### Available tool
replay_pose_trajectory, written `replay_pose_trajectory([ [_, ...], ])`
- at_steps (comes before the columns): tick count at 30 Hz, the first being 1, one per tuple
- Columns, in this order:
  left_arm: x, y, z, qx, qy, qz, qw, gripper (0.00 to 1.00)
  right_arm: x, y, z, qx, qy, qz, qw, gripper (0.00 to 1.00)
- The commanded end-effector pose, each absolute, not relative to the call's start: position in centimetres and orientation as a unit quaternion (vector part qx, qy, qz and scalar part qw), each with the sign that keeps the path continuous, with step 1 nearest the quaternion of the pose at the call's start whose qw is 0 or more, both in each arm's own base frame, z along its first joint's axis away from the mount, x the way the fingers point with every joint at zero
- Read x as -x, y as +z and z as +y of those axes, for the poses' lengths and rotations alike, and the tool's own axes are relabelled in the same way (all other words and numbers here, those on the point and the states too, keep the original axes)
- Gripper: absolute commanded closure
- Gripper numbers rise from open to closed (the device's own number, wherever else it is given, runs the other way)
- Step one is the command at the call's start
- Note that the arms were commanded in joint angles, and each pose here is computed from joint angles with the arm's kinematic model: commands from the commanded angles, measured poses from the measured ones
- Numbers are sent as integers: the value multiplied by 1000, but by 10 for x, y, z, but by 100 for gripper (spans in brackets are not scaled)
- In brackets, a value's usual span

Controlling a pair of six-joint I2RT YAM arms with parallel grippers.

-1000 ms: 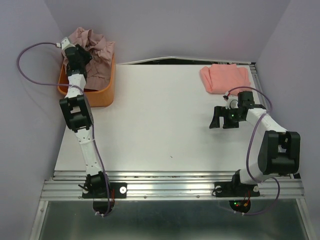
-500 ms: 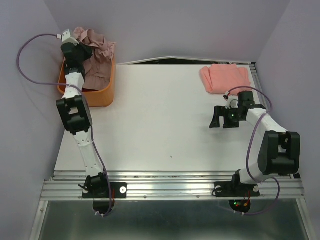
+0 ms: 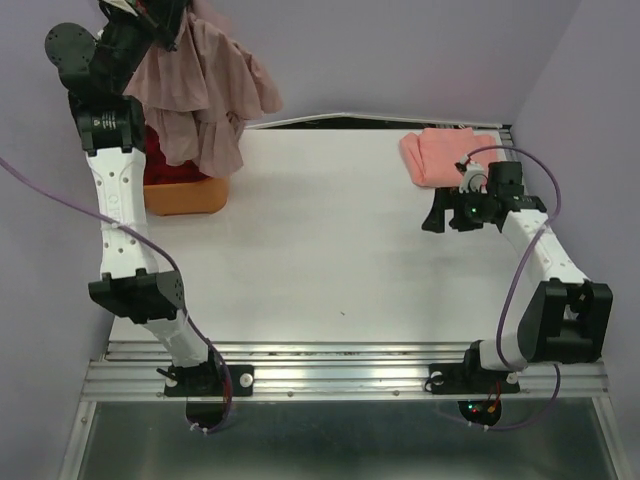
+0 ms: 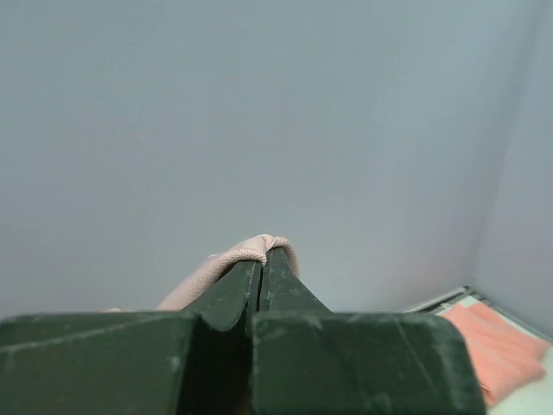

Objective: Fold and stack the skirts
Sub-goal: Grab the skirt from the pile, then move the skirt to the center of the board

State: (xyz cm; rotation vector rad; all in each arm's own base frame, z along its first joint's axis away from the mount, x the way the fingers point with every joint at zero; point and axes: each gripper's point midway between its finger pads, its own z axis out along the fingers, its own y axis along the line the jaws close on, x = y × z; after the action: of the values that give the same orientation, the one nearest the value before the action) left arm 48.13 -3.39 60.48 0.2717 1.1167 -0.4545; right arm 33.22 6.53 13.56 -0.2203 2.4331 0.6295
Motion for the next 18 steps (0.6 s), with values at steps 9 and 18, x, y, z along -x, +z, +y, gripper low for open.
replay_pose_trajectory([
  [9, -314, 595, -204, -405, -432, 458, 663, 100, -349, 215, 50, 144, 172, 873, 433, 0],
  [18, -325, 291, -256, -444, -403, 689, 407, 100, -335, 192, 7, 196, 101, 888, 402, 0],
])
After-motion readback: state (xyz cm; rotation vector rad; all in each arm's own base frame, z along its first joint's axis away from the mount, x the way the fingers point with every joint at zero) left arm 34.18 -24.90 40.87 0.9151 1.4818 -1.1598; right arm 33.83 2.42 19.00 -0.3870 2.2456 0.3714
